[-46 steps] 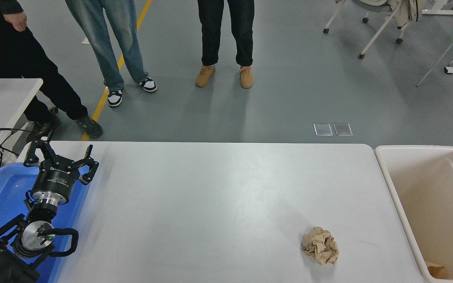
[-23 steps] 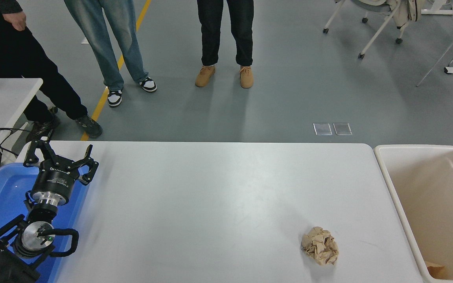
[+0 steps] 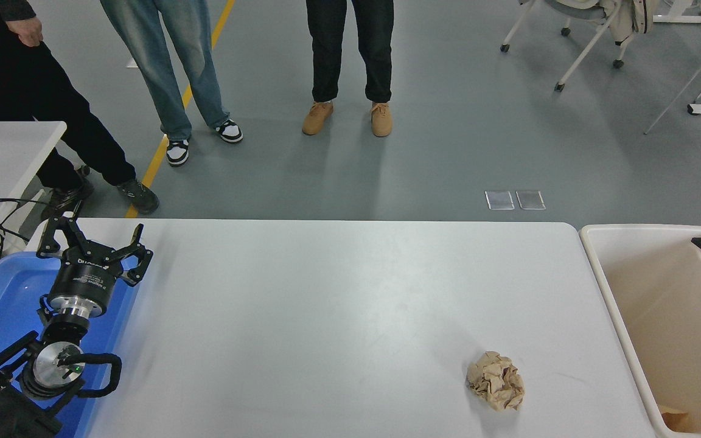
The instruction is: Clean the table surface
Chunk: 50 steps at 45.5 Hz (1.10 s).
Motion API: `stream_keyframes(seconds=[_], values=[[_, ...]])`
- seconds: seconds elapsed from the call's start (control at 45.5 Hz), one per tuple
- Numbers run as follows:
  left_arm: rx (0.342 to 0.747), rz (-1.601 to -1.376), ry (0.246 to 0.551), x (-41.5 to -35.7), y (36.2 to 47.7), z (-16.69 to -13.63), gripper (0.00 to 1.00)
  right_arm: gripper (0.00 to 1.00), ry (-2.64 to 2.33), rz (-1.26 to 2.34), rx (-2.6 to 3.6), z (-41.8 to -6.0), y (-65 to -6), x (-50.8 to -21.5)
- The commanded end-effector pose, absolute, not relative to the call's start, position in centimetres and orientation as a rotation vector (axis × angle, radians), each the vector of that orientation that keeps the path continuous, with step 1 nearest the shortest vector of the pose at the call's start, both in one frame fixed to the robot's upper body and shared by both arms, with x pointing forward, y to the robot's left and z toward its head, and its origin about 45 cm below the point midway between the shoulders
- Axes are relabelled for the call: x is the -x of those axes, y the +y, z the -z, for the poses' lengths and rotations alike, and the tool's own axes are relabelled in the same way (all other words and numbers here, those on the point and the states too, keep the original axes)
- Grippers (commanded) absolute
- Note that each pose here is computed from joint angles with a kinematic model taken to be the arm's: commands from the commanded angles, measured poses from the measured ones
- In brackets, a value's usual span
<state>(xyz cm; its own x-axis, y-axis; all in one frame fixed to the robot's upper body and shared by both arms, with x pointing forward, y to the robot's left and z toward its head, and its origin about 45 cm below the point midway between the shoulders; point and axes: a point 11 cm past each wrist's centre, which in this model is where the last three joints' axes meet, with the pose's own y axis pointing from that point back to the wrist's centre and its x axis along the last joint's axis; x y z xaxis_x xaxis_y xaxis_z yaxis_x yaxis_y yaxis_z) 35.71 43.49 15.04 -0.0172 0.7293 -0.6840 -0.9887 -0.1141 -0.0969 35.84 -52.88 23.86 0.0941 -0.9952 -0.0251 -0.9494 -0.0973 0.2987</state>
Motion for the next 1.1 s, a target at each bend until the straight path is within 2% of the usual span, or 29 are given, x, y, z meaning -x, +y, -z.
stream_keyframes(seconds=[0.0, 0.154, 0.462, 0.923, 1.077], values=[[0.699, -1.559, 0.486, -35.71, 43.5, -15.05, 0.99, 0.99, -1.712, 0.325, -2.325, -25.0, -49.9, -35.7], [0.701, -1.559, 0.486, -35.72, 43.5, -15.02, 0.99, 0.99, -1.552, 0.213, -2.339, -26.2, -48.0, -36.4], [0.7, -1.558, 0.487, -35.72, 43.4, -15.01, 0.99, 0.99, -1.238, 0.045, -2.297, -25.3, -43.8, -36.0], [0.699, -1.559, 0.486, -35.71, 43.5, -15.05, 0.99, 0.99, -1.142, -0.062, -2.35, -27.9, -40.6, -37.6], [0.7, -1.559, 0.484, -35.71, 43.5, -15.06, 0.99, 0.99, -1.317, 0.153, -2.54, -25.5, -37.5, -39.2]])
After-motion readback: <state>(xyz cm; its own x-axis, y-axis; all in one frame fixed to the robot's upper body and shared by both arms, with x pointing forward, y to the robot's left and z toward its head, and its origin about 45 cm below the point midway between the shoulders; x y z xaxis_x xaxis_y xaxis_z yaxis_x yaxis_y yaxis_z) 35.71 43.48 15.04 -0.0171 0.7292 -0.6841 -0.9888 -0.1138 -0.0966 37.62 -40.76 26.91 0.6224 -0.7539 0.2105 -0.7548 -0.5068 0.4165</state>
